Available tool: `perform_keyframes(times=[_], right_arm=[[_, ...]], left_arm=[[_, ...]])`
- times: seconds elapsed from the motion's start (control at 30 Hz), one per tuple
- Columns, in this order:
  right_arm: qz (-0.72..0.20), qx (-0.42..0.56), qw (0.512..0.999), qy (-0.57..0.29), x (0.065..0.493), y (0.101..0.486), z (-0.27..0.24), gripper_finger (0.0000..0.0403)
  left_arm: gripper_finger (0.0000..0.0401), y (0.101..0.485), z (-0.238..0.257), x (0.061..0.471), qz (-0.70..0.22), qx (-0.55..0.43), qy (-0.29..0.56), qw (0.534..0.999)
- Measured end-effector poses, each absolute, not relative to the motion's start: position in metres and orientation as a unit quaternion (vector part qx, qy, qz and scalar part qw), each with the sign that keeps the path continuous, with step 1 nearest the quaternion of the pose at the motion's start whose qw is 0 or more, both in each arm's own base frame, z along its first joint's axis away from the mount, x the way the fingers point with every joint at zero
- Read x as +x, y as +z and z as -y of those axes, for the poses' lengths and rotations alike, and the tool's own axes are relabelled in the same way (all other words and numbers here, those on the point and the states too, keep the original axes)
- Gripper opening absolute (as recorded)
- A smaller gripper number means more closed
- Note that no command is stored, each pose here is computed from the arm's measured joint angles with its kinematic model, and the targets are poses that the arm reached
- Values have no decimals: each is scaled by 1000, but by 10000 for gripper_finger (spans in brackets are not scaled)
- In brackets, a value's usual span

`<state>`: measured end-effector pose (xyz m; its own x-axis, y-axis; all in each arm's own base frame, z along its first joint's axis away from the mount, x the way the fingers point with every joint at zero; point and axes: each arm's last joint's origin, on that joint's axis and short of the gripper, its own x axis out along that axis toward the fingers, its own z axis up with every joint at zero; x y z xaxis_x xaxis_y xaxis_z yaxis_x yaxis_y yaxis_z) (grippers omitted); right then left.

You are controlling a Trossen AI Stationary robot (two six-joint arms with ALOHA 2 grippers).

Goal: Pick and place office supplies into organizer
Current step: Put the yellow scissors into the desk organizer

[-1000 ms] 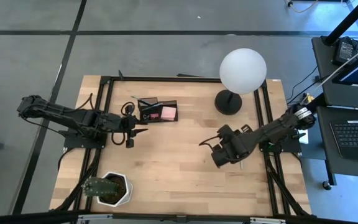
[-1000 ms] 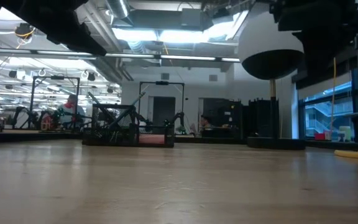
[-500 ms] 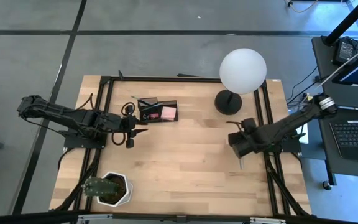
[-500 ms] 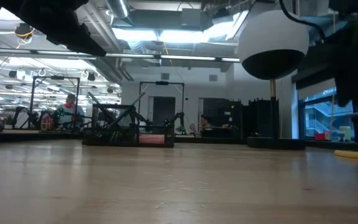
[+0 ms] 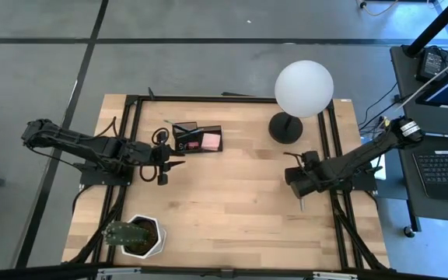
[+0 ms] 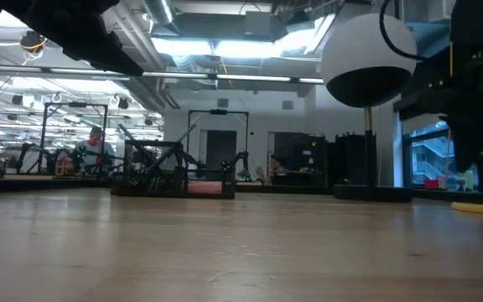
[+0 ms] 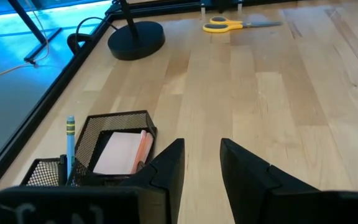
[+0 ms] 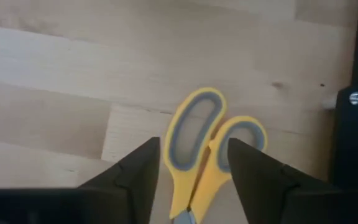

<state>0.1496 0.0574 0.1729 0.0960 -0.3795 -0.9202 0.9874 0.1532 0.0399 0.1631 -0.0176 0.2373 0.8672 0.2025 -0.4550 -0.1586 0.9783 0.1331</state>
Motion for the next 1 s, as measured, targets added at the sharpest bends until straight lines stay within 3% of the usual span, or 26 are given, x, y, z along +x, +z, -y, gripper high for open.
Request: perform_keyframes(times=[0.2,0.37,0.73,1.0], right_arm=[[-438,352,645,-518,147,167,-57,246],[-428,377,652,-500,152,167,-60,260],[-396,414,613,-545,154,165,-54,224],[-436,386,571,-579,159,147,-55,193]], left_arm=[[97,237,18,163,-240,46,94,965],[97,237,17,163,-240,46,96,965],[97,237,17,163,-239,49,106,964],[97,237,17,163,-240,49,106,964]])
